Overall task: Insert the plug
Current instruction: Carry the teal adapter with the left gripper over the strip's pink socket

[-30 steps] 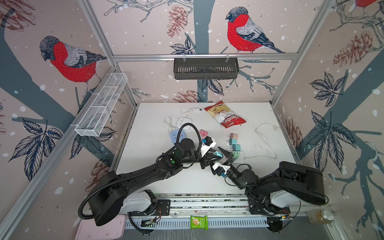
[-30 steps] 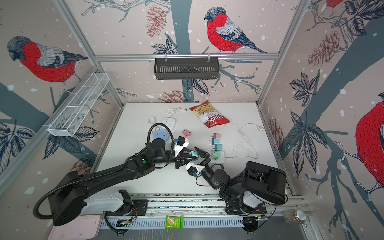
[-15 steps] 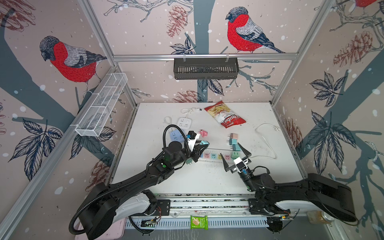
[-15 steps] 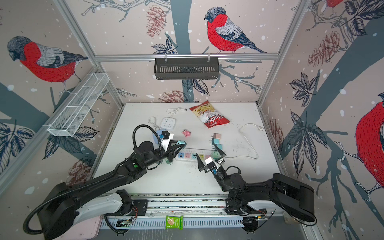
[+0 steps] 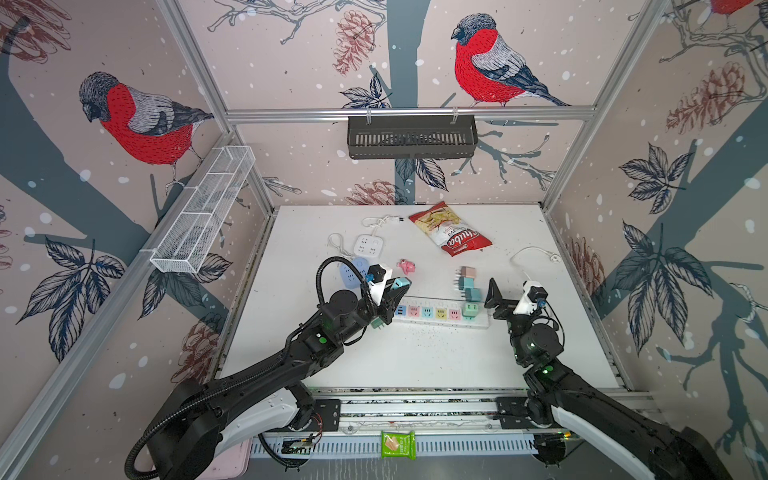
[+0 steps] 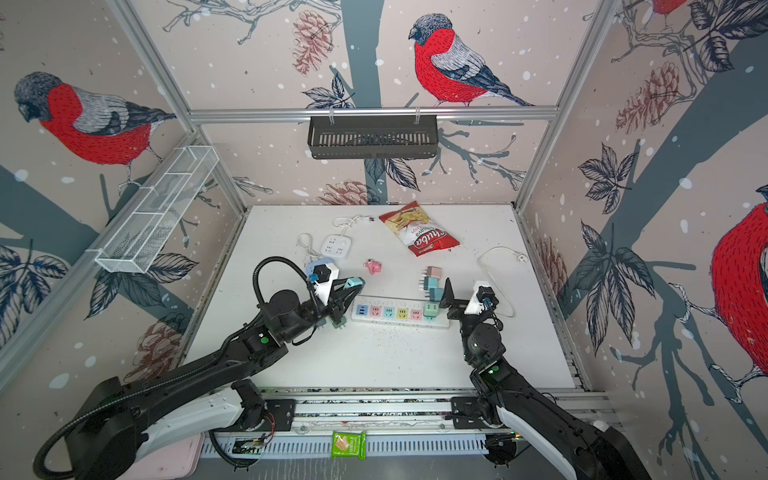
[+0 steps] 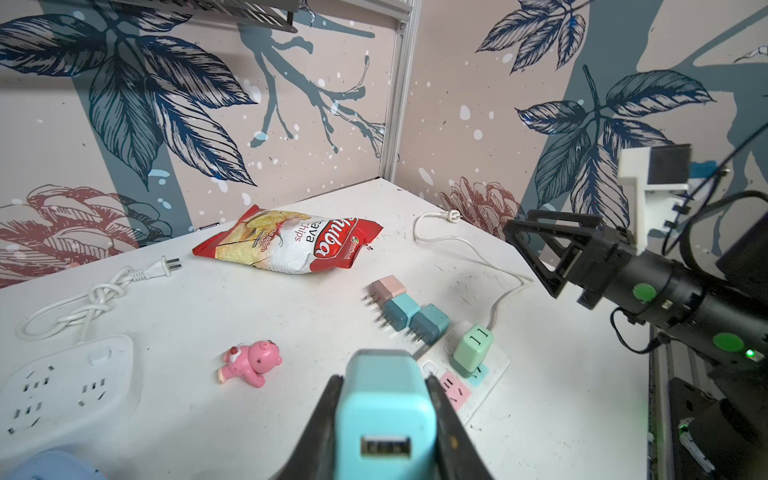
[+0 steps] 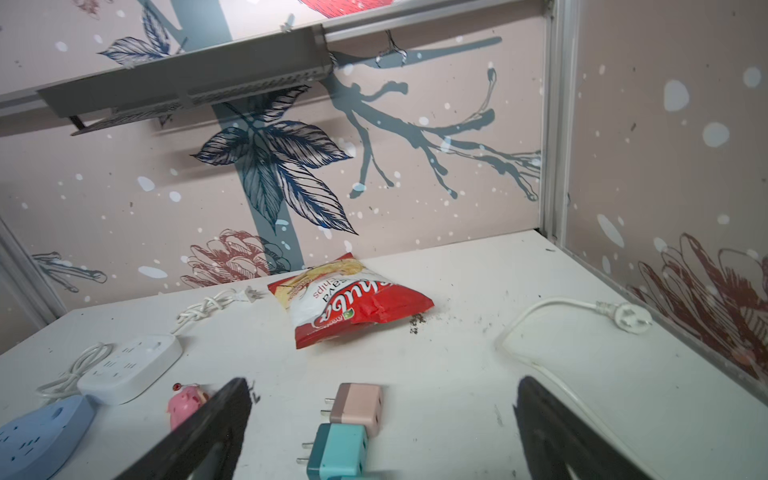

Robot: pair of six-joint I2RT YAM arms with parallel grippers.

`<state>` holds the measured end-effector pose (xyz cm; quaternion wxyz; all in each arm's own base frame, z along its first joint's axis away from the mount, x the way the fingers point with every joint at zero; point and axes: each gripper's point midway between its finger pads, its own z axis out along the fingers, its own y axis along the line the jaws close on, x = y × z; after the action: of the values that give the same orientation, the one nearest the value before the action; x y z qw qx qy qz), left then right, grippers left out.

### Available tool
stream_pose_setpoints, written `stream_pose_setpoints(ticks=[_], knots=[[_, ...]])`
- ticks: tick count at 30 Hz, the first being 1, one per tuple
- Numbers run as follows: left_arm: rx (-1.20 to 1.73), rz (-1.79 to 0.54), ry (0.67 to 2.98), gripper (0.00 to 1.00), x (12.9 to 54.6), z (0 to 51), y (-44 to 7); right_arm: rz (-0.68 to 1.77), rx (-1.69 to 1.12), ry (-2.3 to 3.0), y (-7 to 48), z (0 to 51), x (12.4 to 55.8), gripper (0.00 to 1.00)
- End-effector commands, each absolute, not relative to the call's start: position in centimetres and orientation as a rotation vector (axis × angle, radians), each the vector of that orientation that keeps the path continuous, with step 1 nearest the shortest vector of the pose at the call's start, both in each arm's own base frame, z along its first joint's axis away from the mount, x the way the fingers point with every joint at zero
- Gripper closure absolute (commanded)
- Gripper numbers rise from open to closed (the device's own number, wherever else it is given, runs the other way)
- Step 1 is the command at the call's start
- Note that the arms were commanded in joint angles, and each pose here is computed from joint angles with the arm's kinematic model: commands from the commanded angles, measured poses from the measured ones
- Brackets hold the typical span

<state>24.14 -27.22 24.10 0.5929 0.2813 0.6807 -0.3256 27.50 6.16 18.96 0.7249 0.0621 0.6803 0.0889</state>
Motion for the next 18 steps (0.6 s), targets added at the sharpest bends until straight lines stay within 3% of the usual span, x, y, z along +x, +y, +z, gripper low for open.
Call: stream_pose_setpoints(ticks=[1, 10, 15, 18], knots=[[0.703, -0.695, 1.521, 1.00, 24.2, 25.0, -27.7, 0.298, 0.198, 1.562, 5.8, 16.7, 27.7, 0.00], [0.970, -0.703, 1.469, 1.00, 22.1, 24.0, -30.4, 0.304, 0.205, 1.565, 5.2, 16.6, 28.8, 0.00], [1.010, -0.562, 1.457, 1.00, 23.2, 21.9, -29.9, 0.303, 0.198, 1.605, 5.4, 16.2, 30.4, 0.00], [1.204, -0.543, 1.430, 1.00, 22.4, 20.2, -31.2, 0.317, 0.140, 1.664, 6.6, 15.6, 31.3, 0.00]])
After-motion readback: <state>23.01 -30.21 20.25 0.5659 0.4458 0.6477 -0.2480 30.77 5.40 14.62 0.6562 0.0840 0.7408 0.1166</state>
